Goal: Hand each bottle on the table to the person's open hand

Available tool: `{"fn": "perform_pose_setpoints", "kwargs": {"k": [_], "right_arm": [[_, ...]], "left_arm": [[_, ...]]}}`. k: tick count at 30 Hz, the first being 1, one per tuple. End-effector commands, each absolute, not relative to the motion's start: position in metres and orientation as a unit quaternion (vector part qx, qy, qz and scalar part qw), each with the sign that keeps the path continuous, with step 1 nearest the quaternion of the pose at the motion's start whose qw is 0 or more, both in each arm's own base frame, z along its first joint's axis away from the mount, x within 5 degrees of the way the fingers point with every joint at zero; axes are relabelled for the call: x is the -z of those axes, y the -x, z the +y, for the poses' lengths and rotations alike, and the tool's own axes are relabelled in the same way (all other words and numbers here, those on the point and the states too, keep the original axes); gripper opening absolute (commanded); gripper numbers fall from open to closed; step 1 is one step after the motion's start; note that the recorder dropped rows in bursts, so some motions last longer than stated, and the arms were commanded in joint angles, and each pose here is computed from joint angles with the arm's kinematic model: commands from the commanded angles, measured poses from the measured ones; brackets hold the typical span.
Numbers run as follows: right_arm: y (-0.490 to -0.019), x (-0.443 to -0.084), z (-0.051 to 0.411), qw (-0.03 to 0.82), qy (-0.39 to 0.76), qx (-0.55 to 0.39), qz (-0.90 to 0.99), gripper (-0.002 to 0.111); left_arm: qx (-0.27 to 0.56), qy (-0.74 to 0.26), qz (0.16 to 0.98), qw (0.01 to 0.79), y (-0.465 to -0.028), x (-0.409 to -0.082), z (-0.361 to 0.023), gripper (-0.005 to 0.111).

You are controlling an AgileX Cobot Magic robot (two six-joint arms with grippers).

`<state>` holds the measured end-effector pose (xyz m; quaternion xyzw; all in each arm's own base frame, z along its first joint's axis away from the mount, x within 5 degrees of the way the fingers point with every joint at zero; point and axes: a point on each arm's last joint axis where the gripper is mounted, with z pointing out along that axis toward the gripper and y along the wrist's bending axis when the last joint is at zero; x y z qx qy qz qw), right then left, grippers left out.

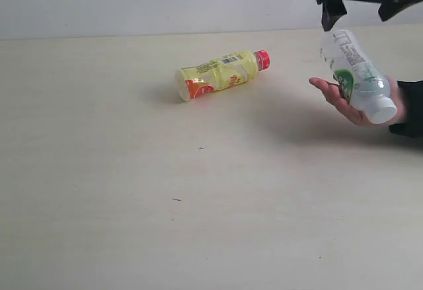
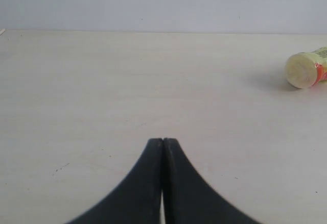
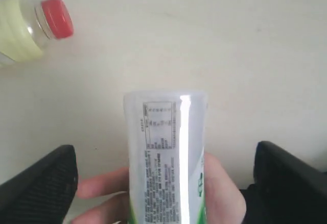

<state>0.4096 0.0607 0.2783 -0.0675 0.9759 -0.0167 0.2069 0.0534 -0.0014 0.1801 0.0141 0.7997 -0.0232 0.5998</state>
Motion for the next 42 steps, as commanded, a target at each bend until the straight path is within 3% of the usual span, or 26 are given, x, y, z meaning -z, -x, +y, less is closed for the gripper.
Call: {"fn": "perform_pose_setpoints", "kwargs": {"k": [1, 14, 19, 42], "right_arm": [[-0.394, -0.321, 0.062, 0.258, 0.084, -0.004, 0.962, 0.088], [-0.336, -0.401, 0.082, 0.333, 0.143, -0.161, 0.918, 0.088], [-0.328, -0.408, 0.091, 0.328, 0.165, -0.213, 0.906, 0.088], [-0.328, -0.406, 0.091, 0.322, 0.174, -0.211, 0.907, 0.088]], "left_arm": [[0.027, -0.009, 0.796, 0.605, -0.053, -0.181, -0.001, 0.0], [0.027, -0.009, 0.796, 0.605, -0.053, -0.181, -0.001, 0.0], [0.027, -0.009, 0.796, 0.605, -0.053, -0.181, -0.001, 0.0], [0.027, -0.009, 0.796, 0.605, -0.053, -0.181, -0.001, 0.0]]}}
